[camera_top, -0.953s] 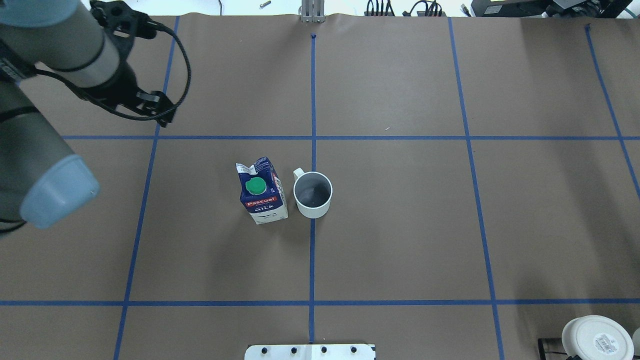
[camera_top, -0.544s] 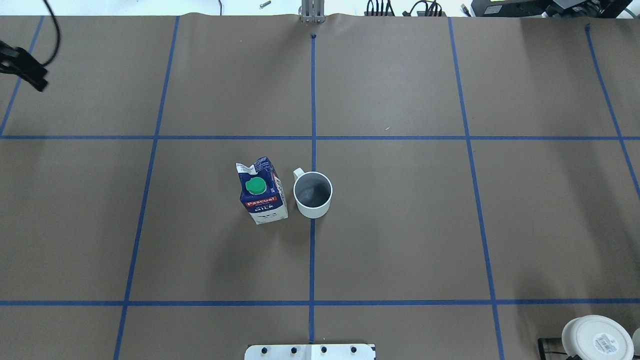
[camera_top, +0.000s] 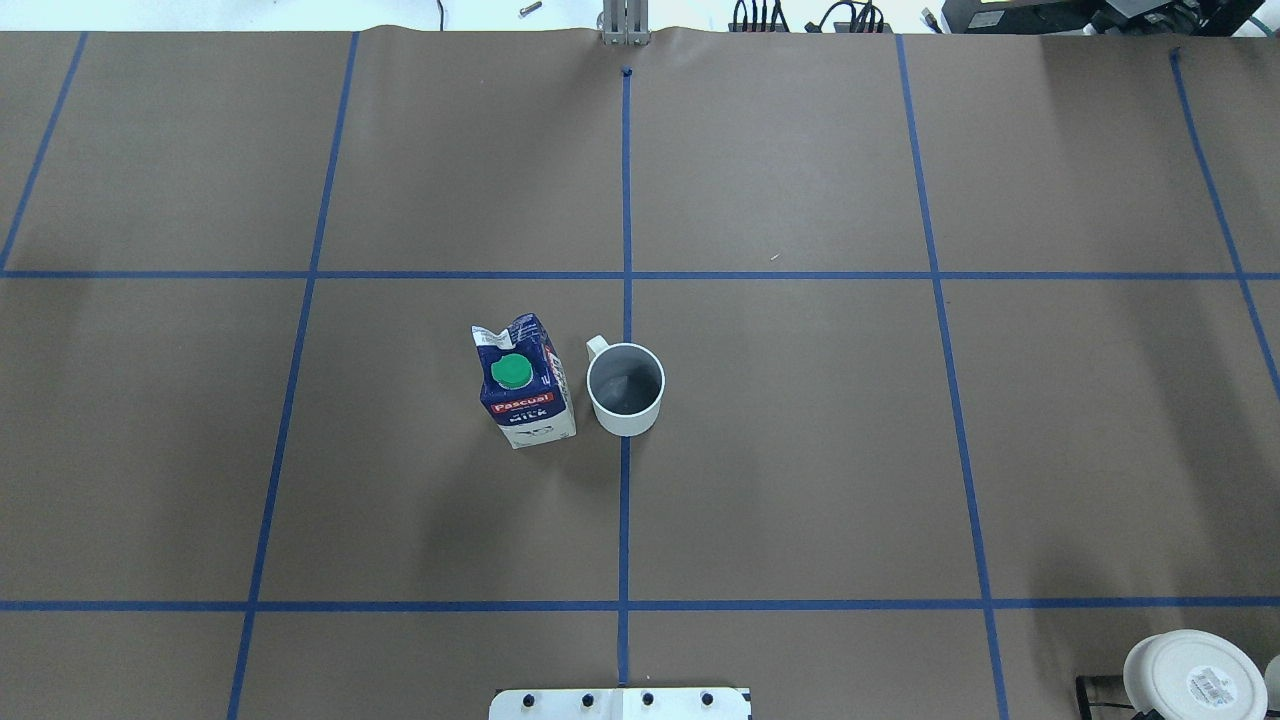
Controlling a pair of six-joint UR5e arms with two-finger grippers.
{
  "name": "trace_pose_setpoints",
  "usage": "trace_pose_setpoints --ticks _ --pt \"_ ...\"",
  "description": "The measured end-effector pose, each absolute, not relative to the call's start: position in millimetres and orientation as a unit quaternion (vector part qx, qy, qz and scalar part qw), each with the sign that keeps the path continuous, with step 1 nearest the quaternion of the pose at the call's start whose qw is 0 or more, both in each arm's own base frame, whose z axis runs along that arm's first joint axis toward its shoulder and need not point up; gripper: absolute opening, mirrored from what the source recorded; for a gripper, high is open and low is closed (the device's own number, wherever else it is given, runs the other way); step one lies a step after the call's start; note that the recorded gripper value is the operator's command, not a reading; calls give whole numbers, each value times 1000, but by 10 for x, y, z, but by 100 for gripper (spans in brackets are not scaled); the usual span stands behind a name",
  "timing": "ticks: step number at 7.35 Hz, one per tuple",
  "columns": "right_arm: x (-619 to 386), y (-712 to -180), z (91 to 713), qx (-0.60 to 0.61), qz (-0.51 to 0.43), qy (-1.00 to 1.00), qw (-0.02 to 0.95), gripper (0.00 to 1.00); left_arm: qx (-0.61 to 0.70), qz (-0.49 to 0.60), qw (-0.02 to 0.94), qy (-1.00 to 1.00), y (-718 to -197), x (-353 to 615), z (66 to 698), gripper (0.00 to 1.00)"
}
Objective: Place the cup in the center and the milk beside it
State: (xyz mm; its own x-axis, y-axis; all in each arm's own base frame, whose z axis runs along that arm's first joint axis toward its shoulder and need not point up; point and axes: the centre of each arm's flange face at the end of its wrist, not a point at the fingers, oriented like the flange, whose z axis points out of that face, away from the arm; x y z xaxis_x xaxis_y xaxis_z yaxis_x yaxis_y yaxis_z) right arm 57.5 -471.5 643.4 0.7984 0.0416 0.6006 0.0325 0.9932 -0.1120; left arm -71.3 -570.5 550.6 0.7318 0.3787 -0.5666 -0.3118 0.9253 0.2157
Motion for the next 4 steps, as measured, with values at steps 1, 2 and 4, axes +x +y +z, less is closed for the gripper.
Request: trace_pose_setpoints --ticks 1,2,4 --pt "591 -4696 6449 -59 4 -318 946 100 44 182 929 318 -5486 -763 5867 98" --pt "594 -4690 6455 -60 5 -318 946 100 37 179 930 320 -5345 -780 6061 98" --pt "598 -4669 6481 -55 4 -318 946 100 31 175 930 321 -5249 -785 6179 98"
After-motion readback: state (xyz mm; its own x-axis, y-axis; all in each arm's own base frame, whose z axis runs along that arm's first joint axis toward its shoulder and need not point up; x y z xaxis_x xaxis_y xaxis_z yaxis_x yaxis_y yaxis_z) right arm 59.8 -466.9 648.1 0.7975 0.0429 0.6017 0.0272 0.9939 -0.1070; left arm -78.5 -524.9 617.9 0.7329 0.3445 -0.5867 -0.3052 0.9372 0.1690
